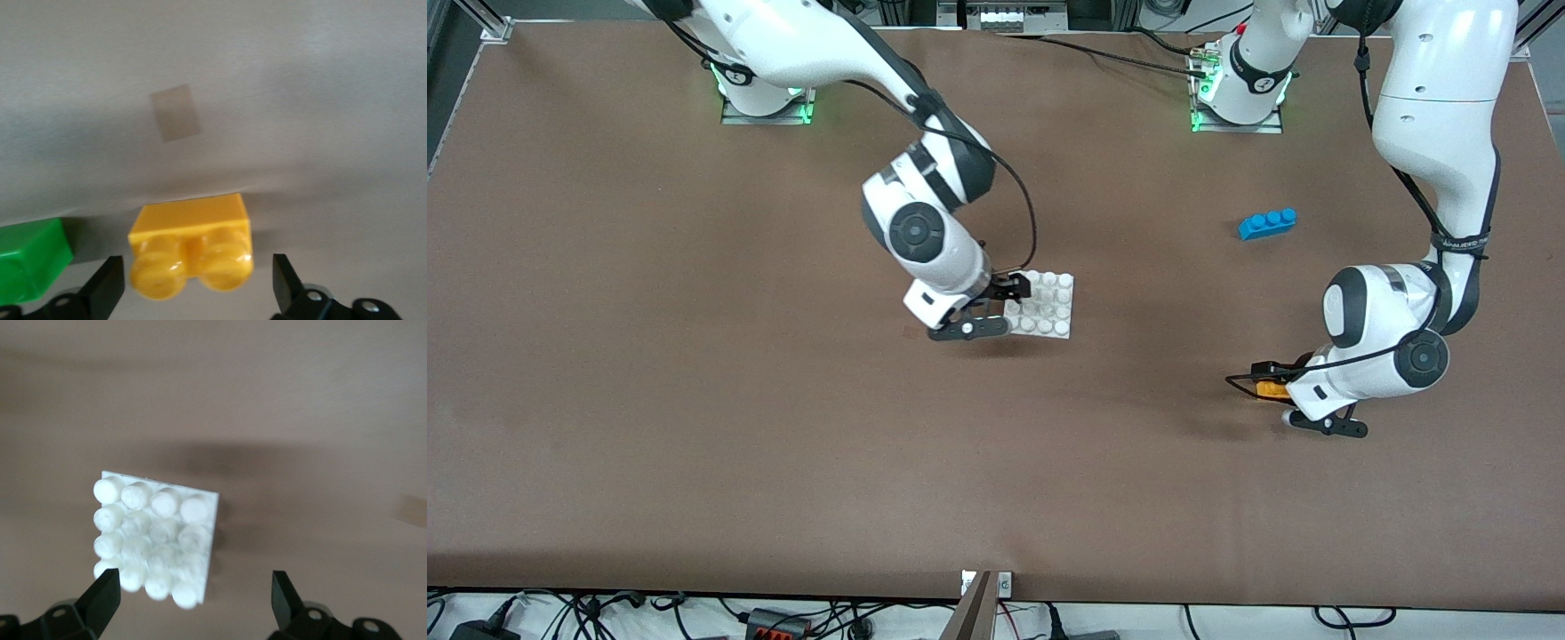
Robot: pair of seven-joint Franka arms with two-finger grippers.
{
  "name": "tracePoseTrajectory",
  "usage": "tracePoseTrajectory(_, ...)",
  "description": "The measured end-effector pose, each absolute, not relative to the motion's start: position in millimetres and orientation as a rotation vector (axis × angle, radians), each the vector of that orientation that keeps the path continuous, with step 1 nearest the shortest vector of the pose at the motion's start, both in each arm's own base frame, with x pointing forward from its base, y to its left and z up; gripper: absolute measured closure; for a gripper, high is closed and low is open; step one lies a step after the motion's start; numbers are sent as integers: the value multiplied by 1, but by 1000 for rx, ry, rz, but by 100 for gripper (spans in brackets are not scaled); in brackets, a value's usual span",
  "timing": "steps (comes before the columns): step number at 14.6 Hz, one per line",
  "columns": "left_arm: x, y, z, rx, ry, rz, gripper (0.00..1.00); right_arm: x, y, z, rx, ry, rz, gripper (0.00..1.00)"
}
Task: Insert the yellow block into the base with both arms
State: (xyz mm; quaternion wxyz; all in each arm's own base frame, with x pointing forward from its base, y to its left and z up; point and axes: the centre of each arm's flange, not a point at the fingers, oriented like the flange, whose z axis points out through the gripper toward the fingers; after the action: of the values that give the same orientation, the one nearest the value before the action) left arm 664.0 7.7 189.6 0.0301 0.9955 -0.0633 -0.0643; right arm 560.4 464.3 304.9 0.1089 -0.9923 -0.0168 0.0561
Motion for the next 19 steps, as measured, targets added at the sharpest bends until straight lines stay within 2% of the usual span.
tracePoseTrajectory(1,664,14,190,3067,-193,-196,5,567,447,326,-2928,-29,192,0)
tracePoseTrajectory(3,664,20,190,3062,-196,-192,17,581,406,360,-2979,13,222,0)
tracePoseTrajectory(6,665,17,191,3031,-161,-178,20,606,330,408,-3097,97,190,0)
tracePoseTrajectory(8,666,15,191,3020,-153,-174,19,608,283,437,-3140,130,262,0)
tracePoseTrajectory(11,666,11,192,3014,-154,-171,17,599,228,489,-3146,120,325,0)
tracePoseTrajectory(12,666,9,192,3013,-158,-172,12,595,209,508,-3146,108,338,0)
tracePoseTrajectory(15,666,6,190,3012,-165,-175,11,578,148,560,-3145,27,357,0)
tracePoseTrajectory(19,671,7,191,3023,-162,-112,14,554,58,578,-3135,35,331,0)
